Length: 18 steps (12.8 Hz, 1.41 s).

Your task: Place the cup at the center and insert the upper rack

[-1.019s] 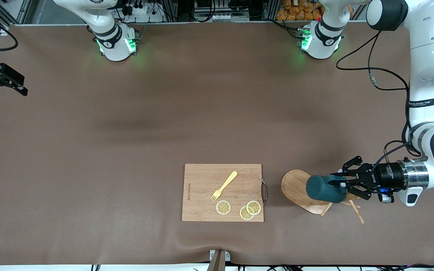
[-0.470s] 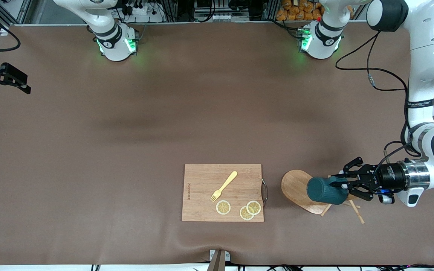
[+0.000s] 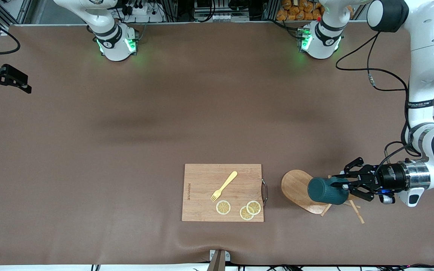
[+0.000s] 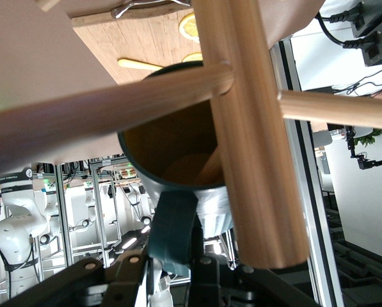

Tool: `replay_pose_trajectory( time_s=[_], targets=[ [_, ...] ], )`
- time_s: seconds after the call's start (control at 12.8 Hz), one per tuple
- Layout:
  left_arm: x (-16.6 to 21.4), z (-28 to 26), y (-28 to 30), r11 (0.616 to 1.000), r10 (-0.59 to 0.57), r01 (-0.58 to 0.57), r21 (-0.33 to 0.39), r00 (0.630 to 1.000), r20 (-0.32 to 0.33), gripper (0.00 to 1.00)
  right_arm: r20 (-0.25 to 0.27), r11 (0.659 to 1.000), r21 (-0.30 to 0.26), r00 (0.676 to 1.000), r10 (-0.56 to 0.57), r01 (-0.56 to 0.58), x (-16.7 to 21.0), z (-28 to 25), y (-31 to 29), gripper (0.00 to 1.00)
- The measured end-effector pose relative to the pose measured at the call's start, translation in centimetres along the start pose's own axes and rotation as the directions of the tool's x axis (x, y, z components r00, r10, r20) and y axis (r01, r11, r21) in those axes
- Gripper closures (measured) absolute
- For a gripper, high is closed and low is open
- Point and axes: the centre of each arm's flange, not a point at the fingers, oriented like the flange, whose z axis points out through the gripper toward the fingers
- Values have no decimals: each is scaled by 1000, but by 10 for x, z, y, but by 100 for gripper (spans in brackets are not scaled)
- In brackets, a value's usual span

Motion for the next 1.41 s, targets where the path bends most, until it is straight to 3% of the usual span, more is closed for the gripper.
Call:
replay_pose_trajectory(
  time_s=[0.16,0.71,0.94,1.18,1.41],
  targets=[
    [1,1,0,1000,-1,1,3,1000,2,75,-3,1000,-1,1000,0,0,0,-2,0,0],
    [-10,-9,-3,999,-21,19,38,998,54,1,-26,1000,-6,1000,-7,7,1,-12,-3,0],
    [-31,-24,-1,998,-44,42,43,997,70,0,-28,1000,-6,1000,-12,11,1,-13,-6,0],
    [-83,-36,4,999,-29,27,41,997,65,0,-29,1000,-7,999,-15,15,2,-13,-8,0],
    [-139,-47,-1,996,40,-37,85,999,-35,0,-29,1000,-7,999,-23,23,2,-13,-12,0]
  ],
)
